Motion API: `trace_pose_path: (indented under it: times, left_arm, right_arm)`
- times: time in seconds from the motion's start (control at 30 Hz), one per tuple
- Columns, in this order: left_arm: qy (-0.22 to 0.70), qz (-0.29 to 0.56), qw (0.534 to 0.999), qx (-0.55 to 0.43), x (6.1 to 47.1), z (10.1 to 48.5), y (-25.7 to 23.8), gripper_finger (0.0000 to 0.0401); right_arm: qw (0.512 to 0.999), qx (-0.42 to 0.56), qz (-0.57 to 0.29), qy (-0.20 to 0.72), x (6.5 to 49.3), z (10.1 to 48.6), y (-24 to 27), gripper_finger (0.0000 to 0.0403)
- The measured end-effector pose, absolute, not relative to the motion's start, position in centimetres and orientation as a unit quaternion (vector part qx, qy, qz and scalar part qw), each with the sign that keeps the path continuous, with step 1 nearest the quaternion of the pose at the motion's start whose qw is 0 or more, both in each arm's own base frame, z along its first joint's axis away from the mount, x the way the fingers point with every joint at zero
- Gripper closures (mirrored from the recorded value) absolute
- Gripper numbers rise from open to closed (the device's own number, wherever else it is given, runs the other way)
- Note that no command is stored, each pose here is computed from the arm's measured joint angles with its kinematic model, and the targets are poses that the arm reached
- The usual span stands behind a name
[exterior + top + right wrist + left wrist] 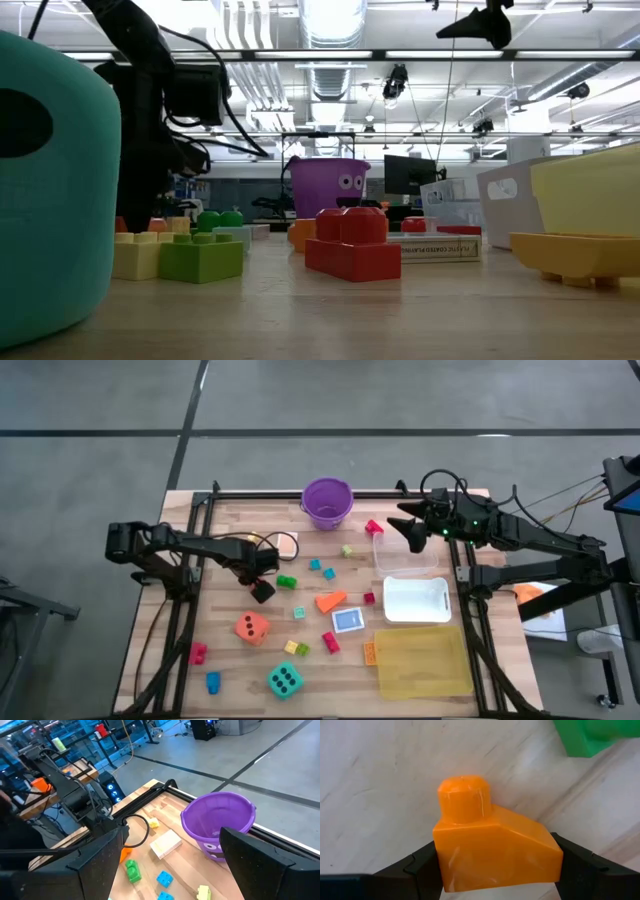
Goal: Pick & Place Toys
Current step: Put the orange game piece into the transparent bin
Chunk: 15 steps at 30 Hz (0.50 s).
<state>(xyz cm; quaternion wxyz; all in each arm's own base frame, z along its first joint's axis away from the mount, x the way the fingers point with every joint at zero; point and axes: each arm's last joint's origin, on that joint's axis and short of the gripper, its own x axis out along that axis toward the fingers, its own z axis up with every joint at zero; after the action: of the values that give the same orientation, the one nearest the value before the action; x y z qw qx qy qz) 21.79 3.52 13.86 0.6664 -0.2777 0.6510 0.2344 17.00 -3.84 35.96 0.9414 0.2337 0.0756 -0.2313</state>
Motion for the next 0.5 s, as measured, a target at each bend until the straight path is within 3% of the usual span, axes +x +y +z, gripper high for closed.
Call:
trace_pose_path:
  times: [0.27, 0.5]
  left_arm:
    - [0.627, 0.173, 0.693, -0.312, 22.0, 15.1, 3.2, 0.0118]
    - [0.506, 0.046, 0.766, -0.393, 22.4, 19.4, 2.6, 0.0119]
  right_arm:
    - [0.948, 0.210, -0.225, 0.082, 17.0, 36.0, -3.8, 0.0076]
    - [0.979, 0.098, -0.158, 0.081, 17.5, 36.5, -3.6, 0.0076]
